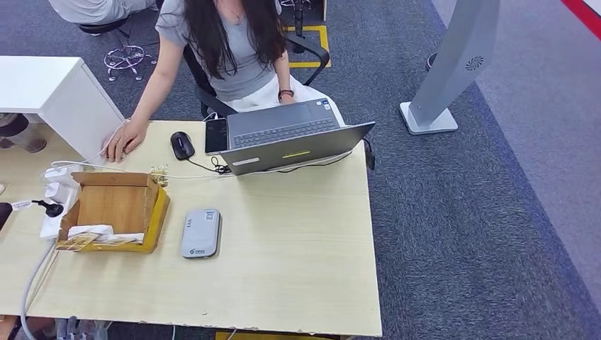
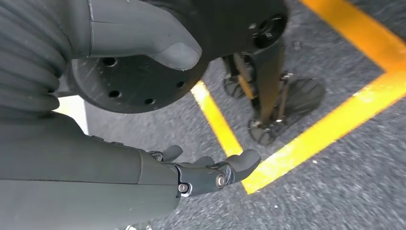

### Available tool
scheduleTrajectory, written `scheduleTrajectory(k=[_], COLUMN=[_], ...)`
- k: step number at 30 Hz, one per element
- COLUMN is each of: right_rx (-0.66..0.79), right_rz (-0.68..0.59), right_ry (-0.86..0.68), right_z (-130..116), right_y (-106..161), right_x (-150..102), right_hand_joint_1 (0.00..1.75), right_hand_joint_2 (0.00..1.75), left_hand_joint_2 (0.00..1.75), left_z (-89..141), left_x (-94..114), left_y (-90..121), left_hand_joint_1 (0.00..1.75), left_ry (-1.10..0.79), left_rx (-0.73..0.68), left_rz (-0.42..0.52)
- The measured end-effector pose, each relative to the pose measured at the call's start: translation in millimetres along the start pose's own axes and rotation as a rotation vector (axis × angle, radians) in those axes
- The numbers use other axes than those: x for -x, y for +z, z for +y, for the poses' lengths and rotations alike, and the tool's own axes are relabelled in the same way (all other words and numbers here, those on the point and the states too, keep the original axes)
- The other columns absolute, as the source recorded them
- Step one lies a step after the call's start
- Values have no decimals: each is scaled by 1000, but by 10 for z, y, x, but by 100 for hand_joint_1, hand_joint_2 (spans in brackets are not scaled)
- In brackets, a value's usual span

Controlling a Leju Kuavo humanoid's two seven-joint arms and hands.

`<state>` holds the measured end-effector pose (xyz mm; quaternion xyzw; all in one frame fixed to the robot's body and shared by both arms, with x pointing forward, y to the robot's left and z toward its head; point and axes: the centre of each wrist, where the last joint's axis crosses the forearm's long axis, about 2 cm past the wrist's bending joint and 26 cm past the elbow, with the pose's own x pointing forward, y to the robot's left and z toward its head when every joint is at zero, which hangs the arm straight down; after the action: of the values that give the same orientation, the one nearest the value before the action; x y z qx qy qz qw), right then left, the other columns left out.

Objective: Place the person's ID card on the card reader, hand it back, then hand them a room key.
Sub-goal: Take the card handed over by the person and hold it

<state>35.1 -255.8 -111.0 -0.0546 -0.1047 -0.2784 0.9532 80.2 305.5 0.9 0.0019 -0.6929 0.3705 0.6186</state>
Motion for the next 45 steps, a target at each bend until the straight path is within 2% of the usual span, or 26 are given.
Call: scheduleTrajectory(k=[2, 6, 7, 11, 14, 18, 20, 24, 31, 34, 38, 41, 45], right_rx=[16, 44, 47, 53, 49, 36, 27, 25, 22, 20, 17, 10, -4], right_rz=[21, 51, 55, 83, 104, 108, 105, 102, 100, 93, 81, 78, 74], right_ry=[20, 58, 64, 82, 109, 154, 168, 179, 188, 188, 198, 208, 226], right_z=[7, 7, 5, 6, 11, 23, 29, 31, 33, 33, 35, 40, 58], right_y=[2, 6, 7, 9, 10, 12, 12, 13, 14, 14, 15, 14, 14], right_x=[3, 15, 19, 29, 33, 31, 31, 33, 37, 38, 38, 34, 17], right_hand_joint_1=[0, 0, 0, 0, 0, 0, 0, 0, 0, 0, 0, 0, 0], right_hand_joint_2=[175, 175, 175, 175, 175, 175, 175, 175, 175, 175, 175, 175, 175], left_hand_joint_2=[175, 0, 0, 175, 175, 175, 175, 175, 175, 175, 175, 175, 175], left_z=[-38, -84, -89, -61, 42, 300, 424, 557, 592, 599, 533, 347, -23], left_x=[-136, -325, -352, -414, -363, -119, 1, 104, 122, 103, -134, -390, -721], left_y=[-67, -90, -86, -78, -83, -28, 40, 141, 134, 117, -98, -334, -621], left_hand_joint_1=[0, 0, 0, 0, 0, 0, 0, 0, 0, 0, 0, 0, 0], left_ry=[8, 40, 51, 110, 167, 198, 191, 177, 181, 132, 44, -11, -44], left_rx=[2, -15, -19, -67, -127, -228, -282, -358, -409, -416, -430, -393, -258], left_rz=[-65, -145, -153, -128, -31, 117, 156, 158, 136, 67, -163, -298, -465])
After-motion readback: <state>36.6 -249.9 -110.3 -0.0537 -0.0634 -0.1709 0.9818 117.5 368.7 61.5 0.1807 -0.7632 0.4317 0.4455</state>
